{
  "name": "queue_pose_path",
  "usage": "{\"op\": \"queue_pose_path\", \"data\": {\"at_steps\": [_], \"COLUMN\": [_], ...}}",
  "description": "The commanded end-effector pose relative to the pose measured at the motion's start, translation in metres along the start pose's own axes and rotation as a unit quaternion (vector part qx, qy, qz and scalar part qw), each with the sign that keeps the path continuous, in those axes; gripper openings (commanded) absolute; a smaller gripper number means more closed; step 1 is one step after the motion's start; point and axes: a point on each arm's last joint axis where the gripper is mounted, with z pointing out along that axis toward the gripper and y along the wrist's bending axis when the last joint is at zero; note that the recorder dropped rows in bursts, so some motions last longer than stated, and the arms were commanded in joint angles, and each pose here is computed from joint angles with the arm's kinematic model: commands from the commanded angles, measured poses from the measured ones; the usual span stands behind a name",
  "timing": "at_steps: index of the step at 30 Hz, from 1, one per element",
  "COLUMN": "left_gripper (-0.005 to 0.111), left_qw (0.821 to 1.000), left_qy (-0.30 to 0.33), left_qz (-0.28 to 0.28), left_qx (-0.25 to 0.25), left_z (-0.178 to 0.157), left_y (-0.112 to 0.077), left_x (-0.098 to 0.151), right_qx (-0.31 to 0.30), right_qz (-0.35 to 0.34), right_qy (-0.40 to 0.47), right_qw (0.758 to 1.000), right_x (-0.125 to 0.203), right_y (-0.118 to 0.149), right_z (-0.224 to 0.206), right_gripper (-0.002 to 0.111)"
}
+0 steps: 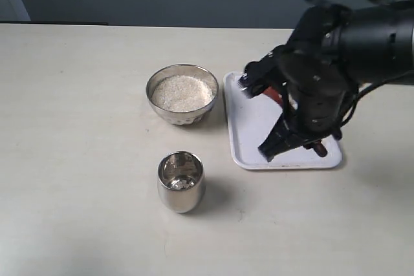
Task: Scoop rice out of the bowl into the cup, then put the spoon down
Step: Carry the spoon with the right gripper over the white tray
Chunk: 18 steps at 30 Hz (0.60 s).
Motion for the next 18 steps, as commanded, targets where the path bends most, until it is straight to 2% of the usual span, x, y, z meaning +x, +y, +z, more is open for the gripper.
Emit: {"op": "queue_pose_path", "data": {"at_steps": [1,4,9,13,15,18], "left_gripper": [0.001,0.001,0.001,0.001,0.001,0.001], "left_qw": [1.0,1.0,1.0,1.0,1.0,1.0], "left_qy": [-0.007,-0.007,-0.007,-0.007,-0.007,-0.007], "left_qz": [-0.003,-0.003,-0.003,-0.003,-0.003,-0.003], "left_qx": [-0.001,-0.001,-0.001,-0.001,-0.001,-0.001], "left_z": [-0.001,-0.001,-0.001,-0.001,-0.001,-0.001], "left_y": [0.0,0.0,0.0,0.0,0.0,0.0], "left_x": [-0.002,-0.002,-0.002,-0.002,-0.002,-0.002], "right_qx": [-0.059,-0.08,-0.101,-0.183,-0.193,-0.198], "right_qz": [0.103,0.11,0.169,0.152,0.147,0.146], "right_qy": [0.024,0.03,0.054,0.061,0.021,0.04], "right_qw": [0.993,0.99,0.979,0.969,0.97,0.968], "right_x": [0.007,0.011,0.022,0.025,0.015,0.002], "right_y": [-0.043,-0.06,-0.085,-0.08,-0.079,-0.078], "right_z": [0.016,0.022,0.03,0.029,0.034,0.052], "right_gripper": [-0.001,-0.001,-0.001,-0.001,-0.001,-0.001]}}
